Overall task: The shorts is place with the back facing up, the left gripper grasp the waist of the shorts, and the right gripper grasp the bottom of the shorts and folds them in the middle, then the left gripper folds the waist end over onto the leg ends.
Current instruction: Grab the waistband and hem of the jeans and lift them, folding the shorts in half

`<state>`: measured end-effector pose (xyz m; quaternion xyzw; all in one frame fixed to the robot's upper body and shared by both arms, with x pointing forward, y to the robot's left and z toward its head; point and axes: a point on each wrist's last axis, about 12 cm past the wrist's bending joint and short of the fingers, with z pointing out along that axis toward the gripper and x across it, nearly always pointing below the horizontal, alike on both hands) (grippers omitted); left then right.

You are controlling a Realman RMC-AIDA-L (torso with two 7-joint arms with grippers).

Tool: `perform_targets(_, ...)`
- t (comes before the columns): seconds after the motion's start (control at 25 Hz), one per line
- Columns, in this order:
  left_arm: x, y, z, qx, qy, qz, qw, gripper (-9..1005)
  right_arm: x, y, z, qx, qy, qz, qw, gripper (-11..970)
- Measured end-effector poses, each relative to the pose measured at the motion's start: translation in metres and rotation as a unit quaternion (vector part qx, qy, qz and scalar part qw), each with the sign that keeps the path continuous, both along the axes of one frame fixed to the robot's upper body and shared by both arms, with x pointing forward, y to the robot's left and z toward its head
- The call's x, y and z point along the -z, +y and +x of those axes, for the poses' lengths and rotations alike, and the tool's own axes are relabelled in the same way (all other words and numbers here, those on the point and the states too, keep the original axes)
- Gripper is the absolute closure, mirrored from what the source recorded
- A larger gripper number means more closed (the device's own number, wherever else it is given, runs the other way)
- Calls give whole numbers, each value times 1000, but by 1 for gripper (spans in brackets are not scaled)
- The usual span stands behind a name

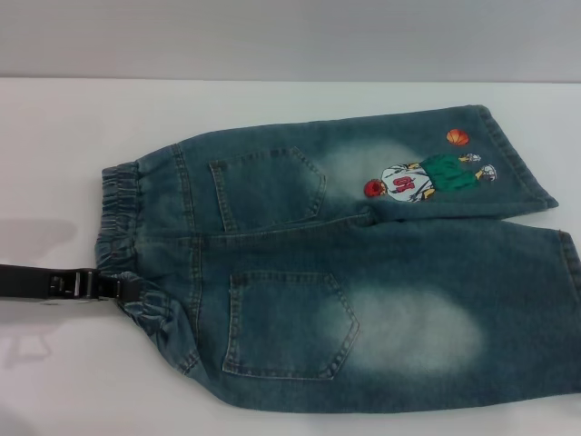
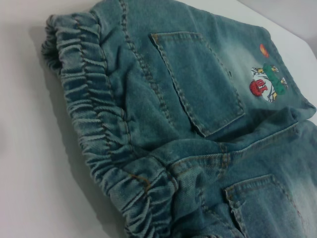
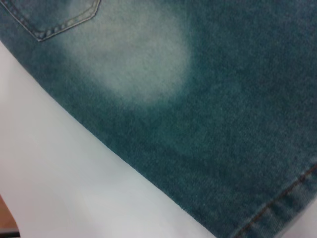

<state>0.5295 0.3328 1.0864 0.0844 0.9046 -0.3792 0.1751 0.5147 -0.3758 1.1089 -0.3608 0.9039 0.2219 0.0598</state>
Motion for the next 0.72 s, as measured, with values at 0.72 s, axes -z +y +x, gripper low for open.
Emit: perform_targets(0.72, 2, -2, -1, 0, 4, -3, 1000, 951, 2, 14, 5, -9, -11, 7, 1000, 283)
